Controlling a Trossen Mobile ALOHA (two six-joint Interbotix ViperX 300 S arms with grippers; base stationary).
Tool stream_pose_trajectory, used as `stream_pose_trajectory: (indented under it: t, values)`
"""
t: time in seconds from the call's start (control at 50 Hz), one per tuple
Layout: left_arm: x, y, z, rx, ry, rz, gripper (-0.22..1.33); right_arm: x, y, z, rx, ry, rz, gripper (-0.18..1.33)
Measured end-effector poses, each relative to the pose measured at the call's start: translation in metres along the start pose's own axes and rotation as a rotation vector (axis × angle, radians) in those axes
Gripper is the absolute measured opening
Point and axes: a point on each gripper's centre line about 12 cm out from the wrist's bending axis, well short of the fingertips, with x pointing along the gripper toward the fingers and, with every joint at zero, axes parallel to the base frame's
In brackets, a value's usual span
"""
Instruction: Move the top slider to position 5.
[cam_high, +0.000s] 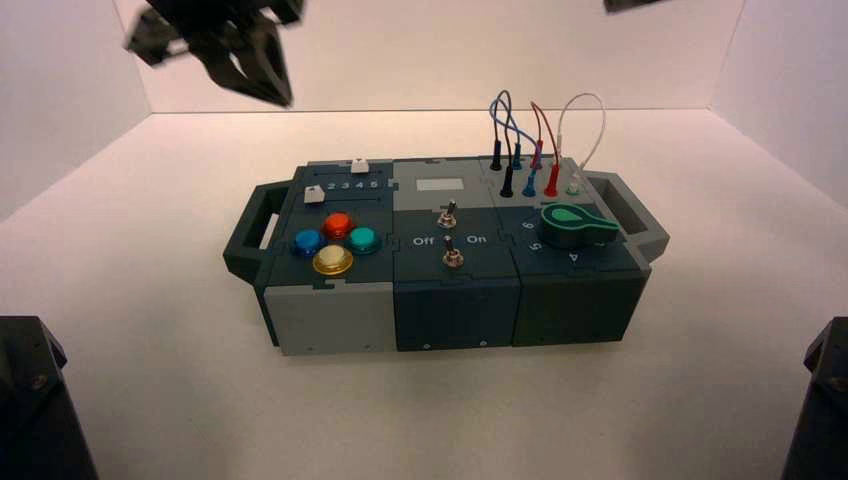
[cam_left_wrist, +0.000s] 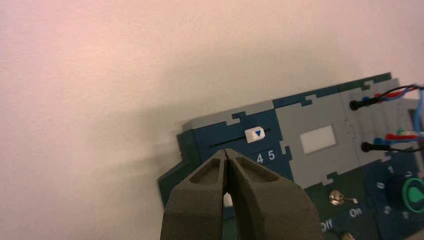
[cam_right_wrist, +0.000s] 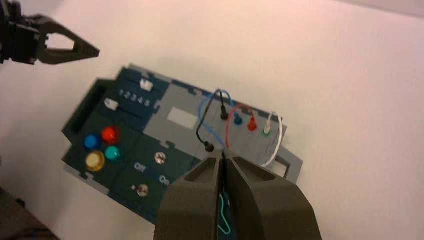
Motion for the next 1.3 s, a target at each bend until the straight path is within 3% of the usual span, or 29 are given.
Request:
stream_pose_trajectory:
  t: [0.2,0.5,0.82,1.08,1.3]
  values:
    - [0.019,-0.004,-0.001,0.015,0.007,0.005,-0.16,0.011,-0.001,-0.002,-0.004,0.034,-0.003,-0.14]
    - [0.044,-0.007,0.007,0.018,0.045,0.015,-0.16,0.011,0.000,0.003,-0.007,-0.013,-0.001,-0.14]
    - [0.051,-0.011,0.008,0.028,0.058,0.014,-0.16,0.015,0.023,-0.004,-0.080,0.031,0.071,-0.14]
    - [0.051,-0.012,0.007,0.032,0.062,0.011,-0.16,0.028,0.025,-0.010,-0.102,0.136,0.066,-0.14]
    - [0.051,-0.016,0.005,0.041,0.071,0.005,-0.16,0.032,0.030,-0.004,-0.124,0.150,0.077,-0.14]
